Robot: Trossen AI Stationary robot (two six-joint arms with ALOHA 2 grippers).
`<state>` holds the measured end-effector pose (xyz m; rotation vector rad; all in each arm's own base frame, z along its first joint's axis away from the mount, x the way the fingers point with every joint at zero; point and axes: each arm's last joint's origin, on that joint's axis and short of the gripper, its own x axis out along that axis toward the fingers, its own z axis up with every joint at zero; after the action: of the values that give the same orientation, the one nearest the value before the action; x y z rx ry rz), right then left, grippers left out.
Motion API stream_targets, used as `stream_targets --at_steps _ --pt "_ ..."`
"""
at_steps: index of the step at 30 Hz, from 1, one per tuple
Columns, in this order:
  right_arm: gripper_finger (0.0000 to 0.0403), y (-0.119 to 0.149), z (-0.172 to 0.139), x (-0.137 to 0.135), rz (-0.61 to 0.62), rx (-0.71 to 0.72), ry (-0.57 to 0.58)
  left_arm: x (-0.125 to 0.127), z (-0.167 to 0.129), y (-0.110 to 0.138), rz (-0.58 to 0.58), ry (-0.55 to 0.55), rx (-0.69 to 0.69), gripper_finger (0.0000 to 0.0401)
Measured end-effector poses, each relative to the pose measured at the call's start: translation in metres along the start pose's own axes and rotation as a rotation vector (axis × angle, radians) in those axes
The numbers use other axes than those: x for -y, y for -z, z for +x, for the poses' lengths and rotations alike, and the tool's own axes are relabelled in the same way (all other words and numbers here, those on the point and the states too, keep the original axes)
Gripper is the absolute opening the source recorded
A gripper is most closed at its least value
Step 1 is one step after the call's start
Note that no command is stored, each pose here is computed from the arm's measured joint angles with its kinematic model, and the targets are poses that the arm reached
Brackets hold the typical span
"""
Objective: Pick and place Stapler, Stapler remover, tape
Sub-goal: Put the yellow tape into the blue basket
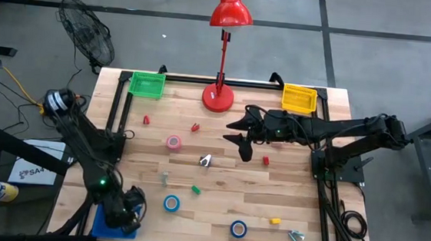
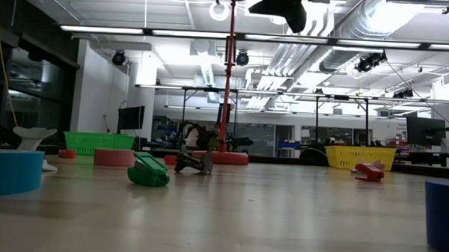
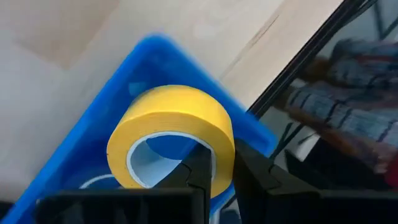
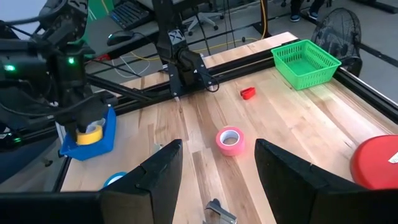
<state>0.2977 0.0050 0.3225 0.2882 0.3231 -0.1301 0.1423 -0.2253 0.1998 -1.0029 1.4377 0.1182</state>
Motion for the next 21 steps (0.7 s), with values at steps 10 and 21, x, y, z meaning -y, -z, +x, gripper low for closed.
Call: stream_targets --at_steps 10,21 --pt "0.0193 0.0002 0.0000 0.0000 0.000 -0.003 -0.002 -0.0051 0.0062 0.0054 0.014 -0.055 -0.009 0.0041" --pt "0.0193 0.0006 0.0001 0.0002 0.003 -0.005 0.002 -0.0005 0.0063 0.0048 0.022 -0.002 0.026 0.0041"
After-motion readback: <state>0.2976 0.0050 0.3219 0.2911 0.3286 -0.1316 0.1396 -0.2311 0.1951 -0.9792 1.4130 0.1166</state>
